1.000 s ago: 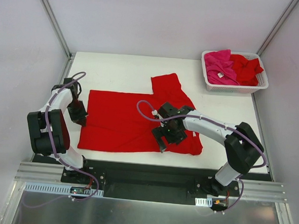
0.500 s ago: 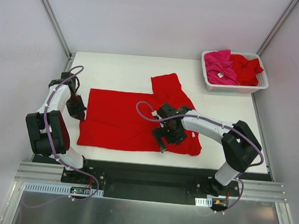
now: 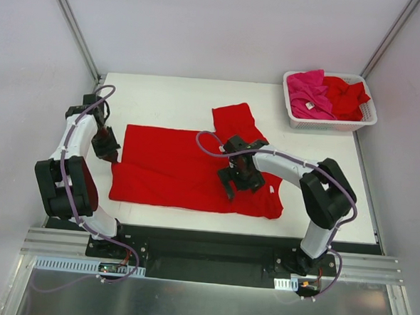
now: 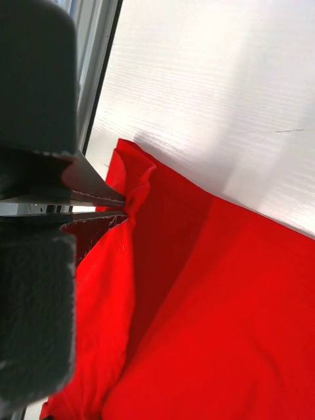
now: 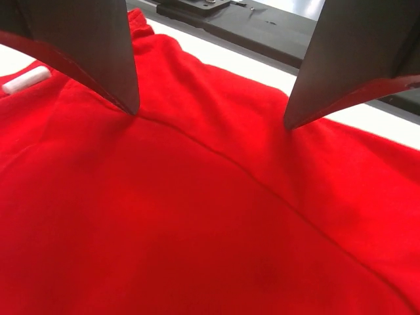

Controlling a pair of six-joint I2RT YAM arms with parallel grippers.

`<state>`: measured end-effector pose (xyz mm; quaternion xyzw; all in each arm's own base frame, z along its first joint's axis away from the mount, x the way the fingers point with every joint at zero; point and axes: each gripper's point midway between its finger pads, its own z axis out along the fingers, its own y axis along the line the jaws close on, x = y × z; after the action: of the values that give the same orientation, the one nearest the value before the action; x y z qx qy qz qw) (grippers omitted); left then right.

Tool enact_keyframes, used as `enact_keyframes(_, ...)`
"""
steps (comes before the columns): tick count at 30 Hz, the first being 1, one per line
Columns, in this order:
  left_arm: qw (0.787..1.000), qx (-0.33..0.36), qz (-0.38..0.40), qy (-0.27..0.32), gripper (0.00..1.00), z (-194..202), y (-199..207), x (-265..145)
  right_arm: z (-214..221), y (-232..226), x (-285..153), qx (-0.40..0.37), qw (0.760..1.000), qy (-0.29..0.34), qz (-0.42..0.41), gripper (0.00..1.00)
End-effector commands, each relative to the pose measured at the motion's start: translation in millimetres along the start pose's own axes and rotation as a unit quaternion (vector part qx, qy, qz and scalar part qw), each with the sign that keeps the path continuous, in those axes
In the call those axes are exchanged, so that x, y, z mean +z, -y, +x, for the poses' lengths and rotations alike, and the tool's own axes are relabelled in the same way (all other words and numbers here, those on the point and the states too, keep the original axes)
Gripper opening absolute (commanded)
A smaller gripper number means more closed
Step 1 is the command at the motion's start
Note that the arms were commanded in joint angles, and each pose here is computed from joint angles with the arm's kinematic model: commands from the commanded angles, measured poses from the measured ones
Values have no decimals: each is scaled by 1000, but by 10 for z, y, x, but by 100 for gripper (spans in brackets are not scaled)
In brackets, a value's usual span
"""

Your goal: Fold and stack the t-shirts

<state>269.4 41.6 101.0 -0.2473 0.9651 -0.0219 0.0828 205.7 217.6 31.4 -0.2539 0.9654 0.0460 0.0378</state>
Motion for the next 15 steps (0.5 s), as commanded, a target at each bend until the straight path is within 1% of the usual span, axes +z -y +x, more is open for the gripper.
enact_keyframes(1, 1000, 1, -13, 13, 1, -91, 5, -125, -105, 38, -60, 3, 1000, 8, 14, 96)
enact_keyframes(8, 1000, 6, -12, 9, 1, -148, 31, -109, -88, 49, 2, 9, 1000, -3, 18, 96)
enact_keyframes(10, 1000, 7, -11, 7, 7, -171, 44, -91, -88, 38, 8, 10, 1000, -6, 15, 96)
enact_keyframes(11, 1000, 8, -11, 4, 14, -167, 48, -79, -96, 40, 1, 10, 1000, -4, 15, 96)
enact_keyframes(12, 1000, 10, -11, 1, 17, -168, 49, -62, -97, 38, -3, 10, 1000, -4, 14, 96)
enact_keyframes(15, 1000, 12, -18, -10, 17, -157, 40, 4, -105, 45, -15, 8, 1000, -5, 17, 96)
